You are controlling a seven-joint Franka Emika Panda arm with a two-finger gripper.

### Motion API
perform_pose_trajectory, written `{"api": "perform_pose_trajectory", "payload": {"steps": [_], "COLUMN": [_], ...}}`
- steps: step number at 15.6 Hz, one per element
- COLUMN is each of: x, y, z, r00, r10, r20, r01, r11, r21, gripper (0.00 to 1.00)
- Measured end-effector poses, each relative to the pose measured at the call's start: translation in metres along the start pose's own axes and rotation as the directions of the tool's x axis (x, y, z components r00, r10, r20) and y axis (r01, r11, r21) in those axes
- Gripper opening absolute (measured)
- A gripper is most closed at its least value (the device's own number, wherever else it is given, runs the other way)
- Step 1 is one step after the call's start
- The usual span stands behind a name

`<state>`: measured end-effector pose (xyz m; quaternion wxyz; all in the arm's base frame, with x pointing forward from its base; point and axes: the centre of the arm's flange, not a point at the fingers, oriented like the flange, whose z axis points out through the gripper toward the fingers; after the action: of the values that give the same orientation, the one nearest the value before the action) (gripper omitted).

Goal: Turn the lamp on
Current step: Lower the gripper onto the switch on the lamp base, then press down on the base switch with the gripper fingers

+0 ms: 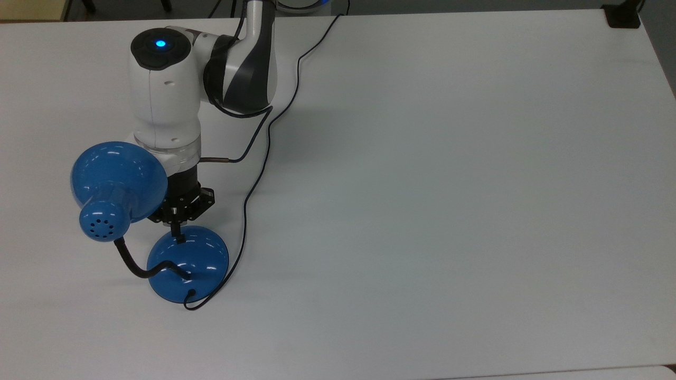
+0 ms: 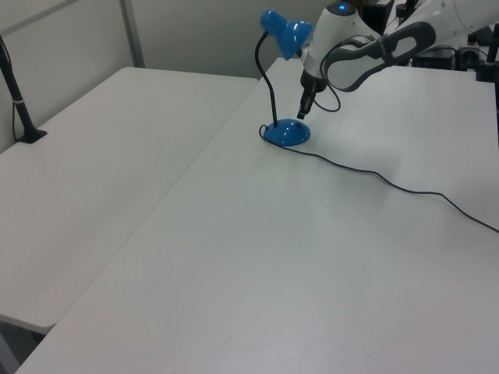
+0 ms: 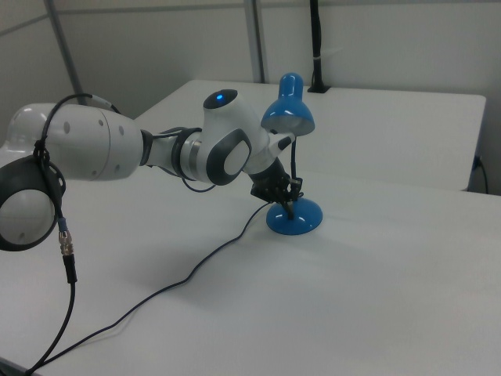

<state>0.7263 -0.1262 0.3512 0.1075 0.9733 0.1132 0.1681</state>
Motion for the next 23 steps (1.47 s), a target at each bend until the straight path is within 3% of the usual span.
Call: {"api": "perform_pose_trajectory", "payload": {"steps": [23], "x": [-0.004], "y": [-0.003], "z": [0.02], "r00": [1.0], "r10": [-0.005], "r20": [-0.01], "r01": [0.005], "r11": [1.0], "r21": [-0.008], "gripper": [0.0]}}
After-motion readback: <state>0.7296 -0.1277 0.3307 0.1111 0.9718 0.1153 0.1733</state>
